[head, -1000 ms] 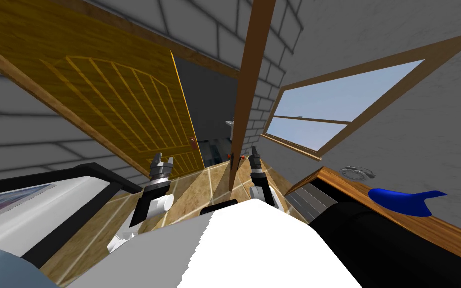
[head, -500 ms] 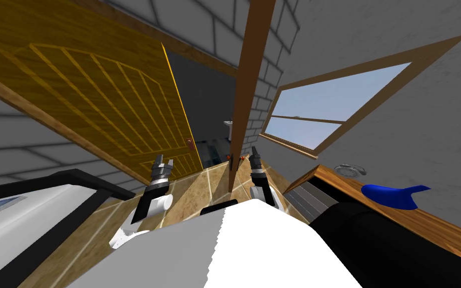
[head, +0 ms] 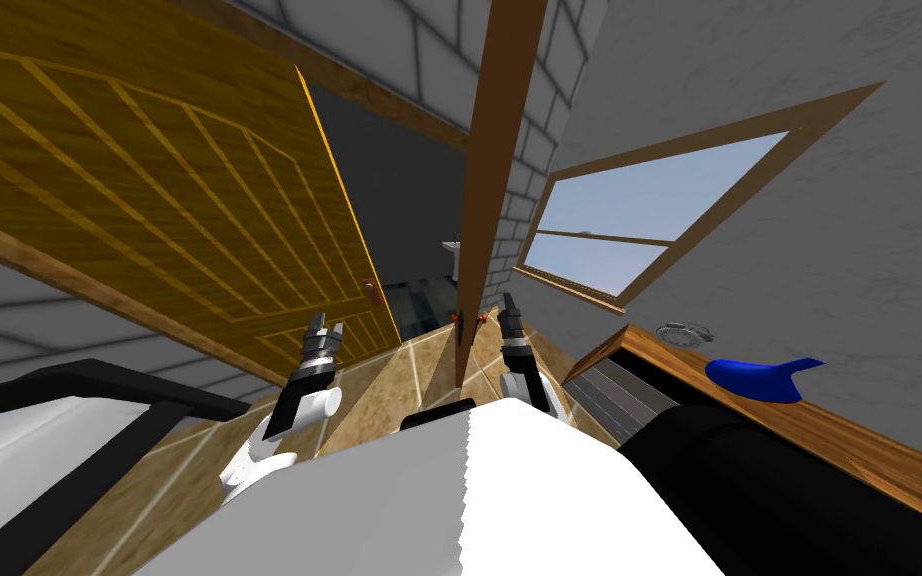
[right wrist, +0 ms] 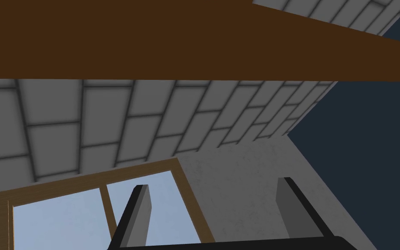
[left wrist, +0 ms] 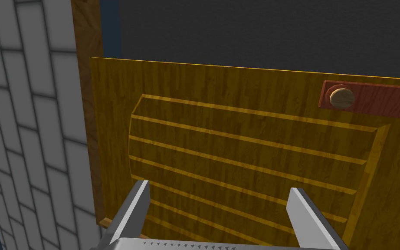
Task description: Pull the door open
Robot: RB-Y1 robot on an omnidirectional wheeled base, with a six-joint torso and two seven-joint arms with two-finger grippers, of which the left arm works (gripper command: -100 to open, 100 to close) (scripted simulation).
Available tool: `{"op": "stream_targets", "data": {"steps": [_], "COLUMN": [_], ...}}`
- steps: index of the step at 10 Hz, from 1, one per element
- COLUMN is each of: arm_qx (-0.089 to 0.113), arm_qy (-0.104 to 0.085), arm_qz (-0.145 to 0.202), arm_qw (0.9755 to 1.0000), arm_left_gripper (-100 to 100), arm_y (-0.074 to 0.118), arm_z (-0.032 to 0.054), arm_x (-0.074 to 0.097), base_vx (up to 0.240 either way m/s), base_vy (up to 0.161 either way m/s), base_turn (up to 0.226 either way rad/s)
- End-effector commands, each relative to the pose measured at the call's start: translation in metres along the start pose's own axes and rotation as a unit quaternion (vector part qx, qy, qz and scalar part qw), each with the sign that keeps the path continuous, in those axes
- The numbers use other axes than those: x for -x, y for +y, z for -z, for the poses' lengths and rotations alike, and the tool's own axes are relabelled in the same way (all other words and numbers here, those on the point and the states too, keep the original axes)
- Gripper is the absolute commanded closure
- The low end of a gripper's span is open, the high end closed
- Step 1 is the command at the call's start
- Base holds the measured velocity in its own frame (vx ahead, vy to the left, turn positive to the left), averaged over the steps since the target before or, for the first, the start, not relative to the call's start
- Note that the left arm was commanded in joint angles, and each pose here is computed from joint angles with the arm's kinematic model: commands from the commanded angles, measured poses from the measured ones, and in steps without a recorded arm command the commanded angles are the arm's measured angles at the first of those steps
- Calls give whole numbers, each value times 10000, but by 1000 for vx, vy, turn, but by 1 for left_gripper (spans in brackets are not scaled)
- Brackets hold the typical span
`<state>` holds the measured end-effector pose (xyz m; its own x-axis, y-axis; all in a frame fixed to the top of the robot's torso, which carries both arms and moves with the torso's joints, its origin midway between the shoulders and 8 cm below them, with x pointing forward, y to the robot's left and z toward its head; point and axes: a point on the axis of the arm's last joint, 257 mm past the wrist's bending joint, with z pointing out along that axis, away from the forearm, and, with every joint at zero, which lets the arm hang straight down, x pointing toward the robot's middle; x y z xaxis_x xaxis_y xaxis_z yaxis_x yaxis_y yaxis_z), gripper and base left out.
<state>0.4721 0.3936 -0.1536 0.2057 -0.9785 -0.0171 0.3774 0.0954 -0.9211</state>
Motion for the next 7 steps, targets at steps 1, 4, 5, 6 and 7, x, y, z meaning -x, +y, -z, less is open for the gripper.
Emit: {"op": "stream_targets", "data": {"steps": [1,4,5,6,7], "arm_qx": [101,287,330,404,420], "arm_qy": [-63,-146,-203,-220,-276], "arm_qz": [-42,-90,-120,-129,-154], "arm_qw": [9999,9994,9992,9989,9986], "arm_left_gripper": [-100,-100,-100,-100,-100], "arm_y": [109,288,336,402,423], "arm_z": [-40,-36,-80,-51,-105], "arm_x": [113,238,333,352,443], "base_vx": [52,45,57,49,52], "base_vy": [11,6,8,6,6], "base_turn": [-108,-75,-87,-70,-101]}}
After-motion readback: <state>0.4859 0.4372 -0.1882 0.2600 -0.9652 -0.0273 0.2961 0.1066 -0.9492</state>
